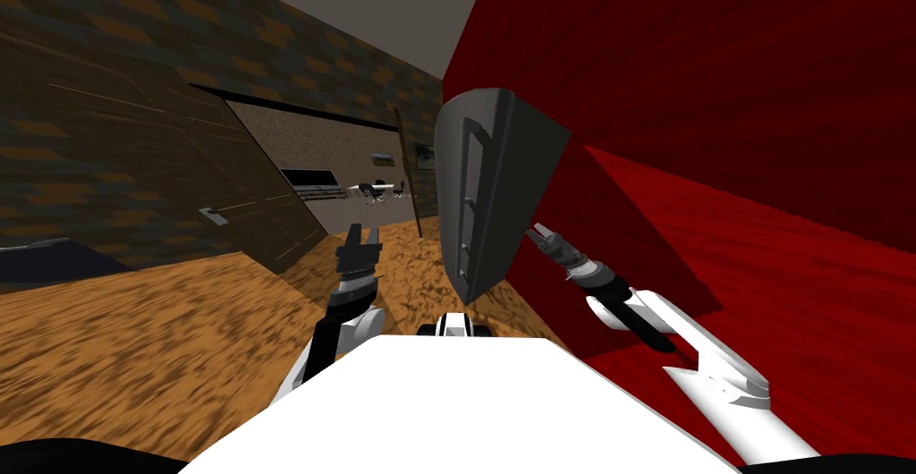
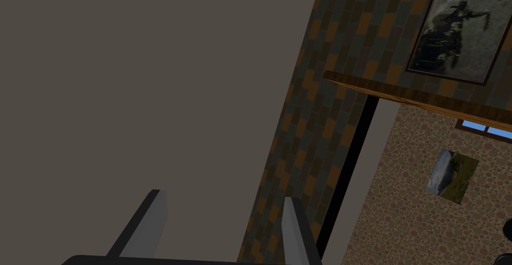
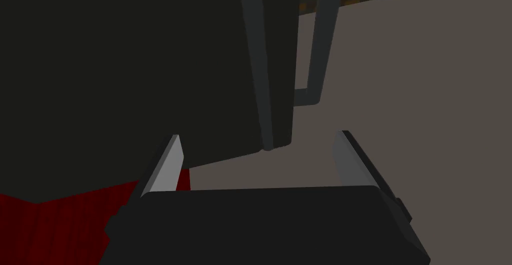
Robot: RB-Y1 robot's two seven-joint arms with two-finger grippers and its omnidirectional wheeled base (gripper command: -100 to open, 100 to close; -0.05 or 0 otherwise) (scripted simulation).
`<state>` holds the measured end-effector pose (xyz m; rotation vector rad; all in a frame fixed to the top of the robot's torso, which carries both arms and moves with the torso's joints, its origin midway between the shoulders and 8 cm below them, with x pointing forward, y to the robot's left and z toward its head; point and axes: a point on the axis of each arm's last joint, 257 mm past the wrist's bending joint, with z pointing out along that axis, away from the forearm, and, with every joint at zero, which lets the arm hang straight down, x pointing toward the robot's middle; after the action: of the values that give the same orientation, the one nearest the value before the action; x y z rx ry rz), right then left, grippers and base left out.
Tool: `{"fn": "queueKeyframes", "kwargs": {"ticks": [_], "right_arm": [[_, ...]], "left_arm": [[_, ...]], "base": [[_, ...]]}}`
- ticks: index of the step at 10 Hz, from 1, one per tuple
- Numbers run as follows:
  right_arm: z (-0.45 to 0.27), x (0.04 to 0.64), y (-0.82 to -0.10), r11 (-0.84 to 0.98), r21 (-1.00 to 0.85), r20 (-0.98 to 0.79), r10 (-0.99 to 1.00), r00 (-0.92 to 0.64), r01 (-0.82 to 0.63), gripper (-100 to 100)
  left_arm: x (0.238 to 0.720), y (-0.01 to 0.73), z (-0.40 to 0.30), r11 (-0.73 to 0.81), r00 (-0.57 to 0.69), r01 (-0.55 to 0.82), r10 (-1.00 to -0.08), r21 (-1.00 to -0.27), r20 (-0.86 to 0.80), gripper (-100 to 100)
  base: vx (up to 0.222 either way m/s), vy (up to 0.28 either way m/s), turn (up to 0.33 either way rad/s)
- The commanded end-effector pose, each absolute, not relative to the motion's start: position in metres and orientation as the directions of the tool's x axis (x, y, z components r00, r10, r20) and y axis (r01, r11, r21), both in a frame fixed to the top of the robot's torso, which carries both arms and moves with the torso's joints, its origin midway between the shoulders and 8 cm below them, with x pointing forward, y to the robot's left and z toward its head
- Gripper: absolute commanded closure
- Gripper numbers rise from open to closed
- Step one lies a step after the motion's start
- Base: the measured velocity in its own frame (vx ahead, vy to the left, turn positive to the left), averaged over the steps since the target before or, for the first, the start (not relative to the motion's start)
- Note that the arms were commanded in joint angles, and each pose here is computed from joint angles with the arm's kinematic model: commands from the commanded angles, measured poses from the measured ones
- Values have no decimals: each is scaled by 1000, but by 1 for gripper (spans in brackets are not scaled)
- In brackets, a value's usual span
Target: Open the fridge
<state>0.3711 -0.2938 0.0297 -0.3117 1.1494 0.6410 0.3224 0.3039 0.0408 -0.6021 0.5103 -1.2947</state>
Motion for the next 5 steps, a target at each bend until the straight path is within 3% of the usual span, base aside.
{"fn": "queueKeyframes", "kwargs": {"ticks": [1, 5], "right_arm": [[39, 376, -301, 802, -38, -940, 173, 293, -596, -100], [54, 384, -309, 794, -217, -941, -16, 337, -568, -100]], "left_arm": [[322, 304, 41, 162, 204, 726, -979, -668, -15, 0], [322, 304, 41, 162, 204, 726, -979, -668, -16, 0]], "base": [[30, 56, -68], [29, 54, -45]]}}
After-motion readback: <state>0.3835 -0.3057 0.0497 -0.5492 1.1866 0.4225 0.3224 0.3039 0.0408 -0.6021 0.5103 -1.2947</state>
